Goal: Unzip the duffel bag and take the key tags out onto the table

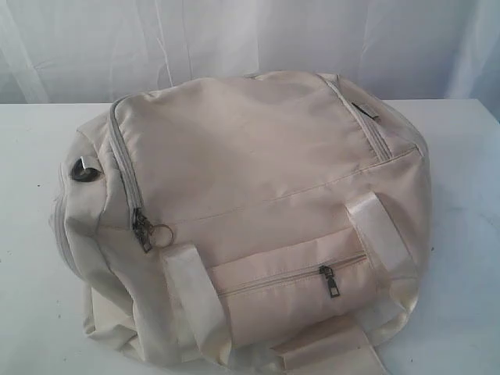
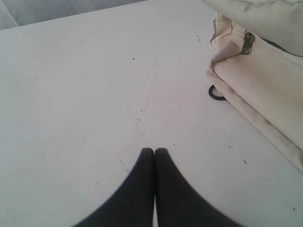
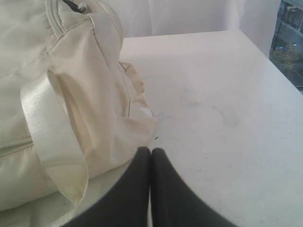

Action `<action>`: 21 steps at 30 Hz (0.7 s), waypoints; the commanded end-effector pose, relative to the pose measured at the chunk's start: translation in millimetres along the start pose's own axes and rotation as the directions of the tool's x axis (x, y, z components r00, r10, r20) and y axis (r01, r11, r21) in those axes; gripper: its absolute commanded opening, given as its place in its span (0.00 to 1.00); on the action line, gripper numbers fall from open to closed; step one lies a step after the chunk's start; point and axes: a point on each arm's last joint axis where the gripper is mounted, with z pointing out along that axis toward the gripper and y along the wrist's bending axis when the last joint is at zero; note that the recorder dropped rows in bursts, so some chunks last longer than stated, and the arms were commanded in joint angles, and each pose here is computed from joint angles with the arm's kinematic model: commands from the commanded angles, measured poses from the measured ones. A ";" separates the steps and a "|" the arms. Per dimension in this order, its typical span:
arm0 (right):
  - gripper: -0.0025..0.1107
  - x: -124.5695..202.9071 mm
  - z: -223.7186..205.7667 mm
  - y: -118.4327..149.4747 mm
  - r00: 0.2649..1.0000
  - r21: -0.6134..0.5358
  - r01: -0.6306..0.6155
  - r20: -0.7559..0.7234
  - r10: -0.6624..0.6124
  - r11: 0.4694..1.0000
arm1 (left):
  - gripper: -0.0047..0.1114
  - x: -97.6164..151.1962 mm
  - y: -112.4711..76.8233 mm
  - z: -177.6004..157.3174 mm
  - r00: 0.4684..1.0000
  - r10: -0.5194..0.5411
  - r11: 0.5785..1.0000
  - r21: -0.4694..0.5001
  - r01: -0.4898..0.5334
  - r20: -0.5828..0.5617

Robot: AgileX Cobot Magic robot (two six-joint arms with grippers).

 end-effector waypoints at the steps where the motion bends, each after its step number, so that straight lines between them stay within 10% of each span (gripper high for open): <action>1: 0.02 -0.7 -0.2 0.1 1.000 -0.001 0.002 0.009 -0.002 1.000 | 0.04 0.5 -0.9 0.1 1.000 -0.012 1.000 0.010 0.012 0.007; 21: 0.02 -3.3 -0.3 0.6 0.999 -0.006 0.019 0.038 -0.018 1.000 | 0.04 -8.9 1.8 -0.4 0.994 0.001 1.000 -0.019 0.001 0.110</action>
